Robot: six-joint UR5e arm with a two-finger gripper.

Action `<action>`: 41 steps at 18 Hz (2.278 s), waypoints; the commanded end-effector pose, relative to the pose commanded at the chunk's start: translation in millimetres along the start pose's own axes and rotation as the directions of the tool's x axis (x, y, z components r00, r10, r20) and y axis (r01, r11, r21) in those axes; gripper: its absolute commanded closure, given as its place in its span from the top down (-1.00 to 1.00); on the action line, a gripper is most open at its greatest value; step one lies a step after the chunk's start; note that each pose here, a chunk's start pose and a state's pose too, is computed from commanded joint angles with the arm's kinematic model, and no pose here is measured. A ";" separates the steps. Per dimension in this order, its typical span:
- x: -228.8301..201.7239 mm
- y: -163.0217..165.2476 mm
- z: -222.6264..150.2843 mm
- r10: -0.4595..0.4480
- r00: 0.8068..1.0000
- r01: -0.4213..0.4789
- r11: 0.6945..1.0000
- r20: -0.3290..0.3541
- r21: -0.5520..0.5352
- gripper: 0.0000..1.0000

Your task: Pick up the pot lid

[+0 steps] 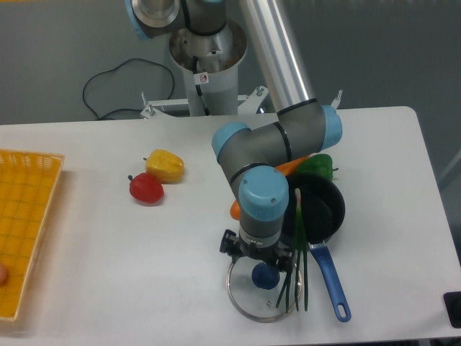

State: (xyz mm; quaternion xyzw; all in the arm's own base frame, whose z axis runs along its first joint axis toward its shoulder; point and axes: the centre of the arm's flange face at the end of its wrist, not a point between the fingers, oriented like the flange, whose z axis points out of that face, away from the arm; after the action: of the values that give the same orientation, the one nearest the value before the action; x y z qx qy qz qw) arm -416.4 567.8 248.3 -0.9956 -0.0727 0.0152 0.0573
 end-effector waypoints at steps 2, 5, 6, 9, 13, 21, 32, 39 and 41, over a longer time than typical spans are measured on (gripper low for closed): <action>3.3 -1.2 0.7 0.000 1.000 0.000 1.000 -0.003 0.000 1.00; 6.5 -1.4 8.0 0.008 1.000 -0.008 1.000 -0.009 -0.009 1.00; 6.4 -1.3 9.0 0.010 1.000 -0.010 1.000 -0.010 -0.010 1.00; 1.7 -3.8 10.6 0.012 1.000 -0.012 1.000 -0.008 -0.008 1.00; -12.9 0.6 11.4 0.018 1.000 -0.018 1.000 -0.002 -0.007 1.00; -18.6 0.1 19.6 0.013 1.000 -0.013 1.000 0.005 -0.021 1.00; -37.2 4.1 21.8 -0.009 1.000 0.010 1.000 0.013 -0.020 1.00; -35.6 2.0 27.3 -0.015 1.000 0.016 1.000 0.017 -0.019 1.00; -35.7 1.9 28.2 -0.017 1.000 0.017 1.000 0.017 -0.019 1.00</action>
State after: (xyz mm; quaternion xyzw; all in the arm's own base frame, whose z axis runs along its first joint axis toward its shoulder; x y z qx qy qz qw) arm -452.5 563.8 220.9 -0.9953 -0.0818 0.0222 0.0472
